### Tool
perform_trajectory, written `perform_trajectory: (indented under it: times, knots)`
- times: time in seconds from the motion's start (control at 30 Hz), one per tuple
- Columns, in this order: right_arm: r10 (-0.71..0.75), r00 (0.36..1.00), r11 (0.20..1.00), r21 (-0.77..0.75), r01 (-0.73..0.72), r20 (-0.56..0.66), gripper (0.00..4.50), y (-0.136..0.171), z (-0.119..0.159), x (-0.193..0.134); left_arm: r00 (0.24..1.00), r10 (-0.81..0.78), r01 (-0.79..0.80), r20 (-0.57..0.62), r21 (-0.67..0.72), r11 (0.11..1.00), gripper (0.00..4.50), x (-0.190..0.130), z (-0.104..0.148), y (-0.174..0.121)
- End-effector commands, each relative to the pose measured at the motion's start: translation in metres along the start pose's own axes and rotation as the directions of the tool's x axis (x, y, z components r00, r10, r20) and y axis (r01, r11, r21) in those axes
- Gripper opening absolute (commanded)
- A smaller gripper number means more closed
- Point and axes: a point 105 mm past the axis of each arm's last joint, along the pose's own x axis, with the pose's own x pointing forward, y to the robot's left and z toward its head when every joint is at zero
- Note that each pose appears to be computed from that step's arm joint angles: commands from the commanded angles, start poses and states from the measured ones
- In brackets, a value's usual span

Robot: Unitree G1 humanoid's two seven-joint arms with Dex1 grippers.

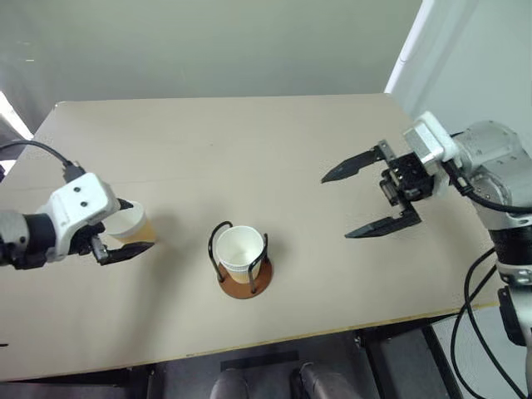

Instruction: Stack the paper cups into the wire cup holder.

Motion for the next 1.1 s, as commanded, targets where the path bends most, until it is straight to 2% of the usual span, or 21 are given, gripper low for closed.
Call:
perform_trajectory:
  times: [0.03, 0.13, 0.33, 0.43, 0.6, 0.8, 1.0, 1.1]
  knots:
    - [-0.068, 0.997, 0.997, -0.048, 0.067, -0.027, 4.49, 0.0, 0.009, -0.008, 0.999, 0.024, -0.022, -0.041, 0.051, 0.998, 4.5, -0.002, -0.002, 0.01]
    - [-0.092, 0.994, 0.995, -0.046, 0.089, -0.055, 4.49, 0.001, 0.004, -0.011, 0.999, 0.028, -0.026, -0.029, 0.054, 0.998, 4.5, -0.004, 0.0, 0.013]
    - [-0.123, 0.991, 0.992, -0.051, 0.12, -0.062, 4.49, 0.001, 0.004, -0.013, 0.996, 0.013, -0.009, -0.087, 0.054, 0.999, 4.5, 0.004, -0.016, 0.011]
    - [-0.147, 0.987, 0.989, -0.046, 0.144, -0.072, 4.5, 0.0, 0.002, -0.014, 0.993, 0.001, 0.006, -0.119, 0.061, 0.998, 3.93, 0.017, -0.026, 0.01]
    - [-0.164, 0.982, 0.986, -0.046, 0.161, -0.09, 4.5, -0.001, 0.0, -0.016, 0.991, 0.039, -0.025, -0.129, 0.103, 0.994, 2.15, 0.028, -0.027, 0.023]
    - [-0.196, 0.974, 0.98, -0.056, 0.19, -0.115, 4.5, -0.003, -0.002, -0.022, 0.999, -0.028, 0.03, -0.017, 0.129, 0.991, 0.03, 0.023, 0.005, 0.021]
    - [-0.241, 0.96, 0.97, -0.065, 0.234, -0.142, 4.5, -0.005, -0.003, -0.031, 0.992, -0.088, 0.066, 0.089, 0.225, 0.972, 0.03, 0.005, 0.048, 0.023]
    - [-0.267, 0.951, 0.963, -0.071, 0.259, -0.157, 4.5, -0.005, -0.003, -0.037, 0.968, -0.154, 0.082, 0.198, 0.33, 0.94, 0.03, -0.003, 0.089, 0.017]
